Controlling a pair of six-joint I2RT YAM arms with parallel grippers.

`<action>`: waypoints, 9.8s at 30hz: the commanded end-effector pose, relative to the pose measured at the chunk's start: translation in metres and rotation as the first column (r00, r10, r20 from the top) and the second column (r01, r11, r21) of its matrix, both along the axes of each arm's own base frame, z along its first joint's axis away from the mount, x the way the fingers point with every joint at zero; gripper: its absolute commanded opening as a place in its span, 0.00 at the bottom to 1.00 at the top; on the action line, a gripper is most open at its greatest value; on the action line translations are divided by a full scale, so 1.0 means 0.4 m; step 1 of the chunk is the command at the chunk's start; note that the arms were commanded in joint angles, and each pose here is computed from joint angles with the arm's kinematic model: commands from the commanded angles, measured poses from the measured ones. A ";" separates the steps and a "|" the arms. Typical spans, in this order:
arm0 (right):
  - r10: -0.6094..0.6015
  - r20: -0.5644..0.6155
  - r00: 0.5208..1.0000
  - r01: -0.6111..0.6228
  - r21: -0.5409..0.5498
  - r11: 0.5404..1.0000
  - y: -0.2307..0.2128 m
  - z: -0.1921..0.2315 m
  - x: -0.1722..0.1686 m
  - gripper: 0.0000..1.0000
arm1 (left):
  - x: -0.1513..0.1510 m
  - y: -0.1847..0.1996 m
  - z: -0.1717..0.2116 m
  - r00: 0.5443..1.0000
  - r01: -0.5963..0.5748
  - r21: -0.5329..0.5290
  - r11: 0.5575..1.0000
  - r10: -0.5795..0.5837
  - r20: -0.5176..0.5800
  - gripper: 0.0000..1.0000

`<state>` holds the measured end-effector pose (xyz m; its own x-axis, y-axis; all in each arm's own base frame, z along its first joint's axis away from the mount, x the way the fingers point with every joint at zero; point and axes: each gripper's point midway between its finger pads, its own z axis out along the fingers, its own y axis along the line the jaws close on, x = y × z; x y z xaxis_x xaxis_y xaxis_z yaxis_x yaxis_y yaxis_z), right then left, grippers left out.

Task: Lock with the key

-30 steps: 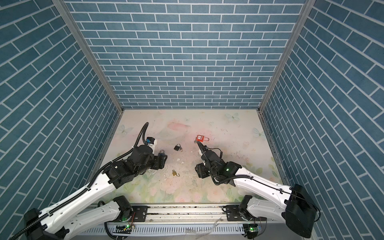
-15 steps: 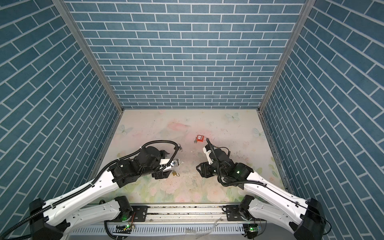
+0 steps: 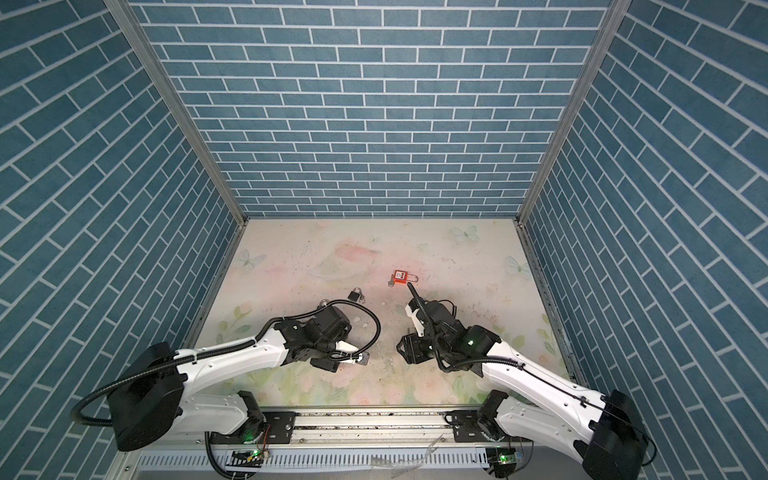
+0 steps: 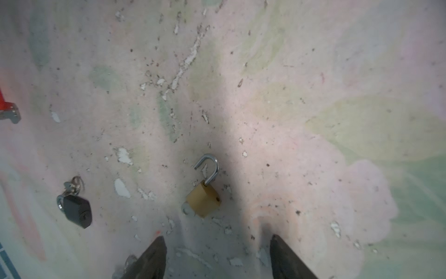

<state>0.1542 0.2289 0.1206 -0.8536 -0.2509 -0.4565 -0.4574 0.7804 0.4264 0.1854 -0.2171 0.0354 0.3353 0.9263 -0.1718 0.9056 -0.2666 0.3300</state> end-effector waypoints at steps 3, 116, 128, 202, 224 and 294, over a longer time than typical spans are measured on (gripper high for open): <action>0.020 -0.079 0.997 -0.023 -0.032 0.999 -0.023 -0.061 -0.013 0.60 | 0.011 -0.036 -0.018 0.999 0.044 -0.047 0.998 -0.044 -0.001 0.62; 0.036 -0.129 0.991 -0.026 0.081 0.996 0.005 -0.101 -0.031 0.58 | 0.034 -0.025 -0.069 0.903 -0.249 0.018 0.968 0.239 -0.356 0.35; 0.036 -0.130 0.991 -0.025 0.080 0.996 0.007 -0.101 -0.025 0.58 | 0.048 -0.017 -0.075 0.912 -0.269 0.012 0.963 0.258 -0.318 0.19; -0.032 0.127 0.991 0.017 0.123 0.992 0.023 0.190 0.114 0.55 | 0.030 -0.322 0.455 0.989 0.120 -0.716 0.688 -0.024 0.143 0.06; 0.140 0.164 0.976 -0.179 0.257 0.950 0.070 0.224 0.044 0.26 | 0.036 -0.327 0.429 0.997 0.074 -0.703 0.707 -0.038 0.066 0.06; 0.124 -0.041 0.991 -0.106 0.304 0.947 0.121 0.081 0.051 0.00 | 0.074 -0.414 0.682 0.990 0.122 -0.888 0.443 0.009 0.140 0.05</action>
